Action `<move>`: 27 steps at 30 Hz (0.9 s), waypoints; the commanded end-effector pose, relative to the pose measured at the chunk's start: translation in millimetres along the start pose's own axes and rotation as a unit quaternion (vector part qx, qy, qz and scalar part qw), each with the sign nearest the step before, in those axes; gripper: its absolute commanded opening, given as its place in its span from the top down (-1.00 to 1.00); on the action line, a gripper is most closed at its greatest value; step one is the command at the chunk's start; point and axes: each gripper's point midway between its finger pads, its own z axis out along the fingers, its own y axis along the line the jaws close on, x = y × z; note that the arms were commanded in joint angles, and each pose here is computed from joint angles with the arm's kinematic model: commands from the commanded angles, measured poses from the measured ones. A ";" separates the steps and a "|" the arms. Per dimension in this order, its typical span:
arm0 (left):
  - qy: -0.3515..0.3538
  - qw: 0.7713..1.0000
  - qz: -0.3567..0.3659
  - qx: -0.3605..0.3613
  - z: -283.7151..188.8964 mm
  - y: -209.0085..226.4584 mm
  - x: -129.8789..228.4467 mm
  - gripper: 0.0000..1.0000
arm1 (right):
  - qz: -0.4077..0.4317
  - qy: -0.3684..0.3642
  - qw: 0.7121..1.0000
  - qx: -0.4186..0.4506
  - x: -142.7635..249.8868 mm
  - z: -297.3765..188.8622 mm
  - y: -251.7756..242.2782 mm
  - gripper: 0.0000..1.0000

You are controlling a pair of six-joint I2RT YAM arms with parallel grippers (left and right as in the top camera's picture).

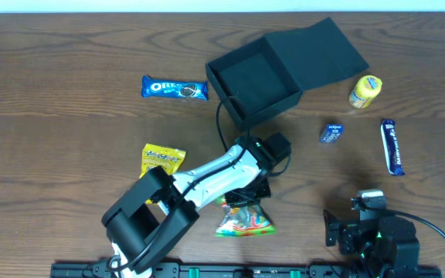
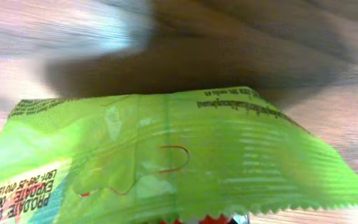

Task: Pack container
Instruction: 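Lift the Haribo bag with the left gripper and carry it over the black box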

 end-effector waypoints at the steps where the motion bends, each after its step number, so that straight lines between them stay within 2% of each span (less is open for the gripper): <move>1: -0.062 0.998 0.026 0.005 -33.1 0.3 -13.1 0.81 | 0.005 0.002 1.000 0.005 2.3 1.2 -2.1 -0.99; 4: -0.080 0.996 0.032 -0.006 -49.7 8.7 -13.3 0.88 | 0.005 0.002 1.000 0.005 2.3 1.2 -2.1 -0.98; 10: -0.099 0.988 0.117 -0.018 -91.1 12.2 -11.5 0.89 | 0.005 0.002 1.000 0.005 2.3 1.2 -2.1 -0.98; 17: -0.173 0.968 0.171 -0.067 -159.0 24.3 -31.1 0.88 | 0.005 0.002 1.000 0.005 2.4 1.2 -2.1 -0.98; 21: -0.235 0.948 0.199 -0.081 -199.2 27.5 -56.3 0.89 | 0.005 0.002 1.000 0.005 2.3 1.2 -2.1 -0.98; 27: -0.278 0.907 0.306 -0.086 -239.9 9.6 -94.9 0.89 | 0.005 0.002 1.000 0.005 2.4 1.2 -2.1 -0.98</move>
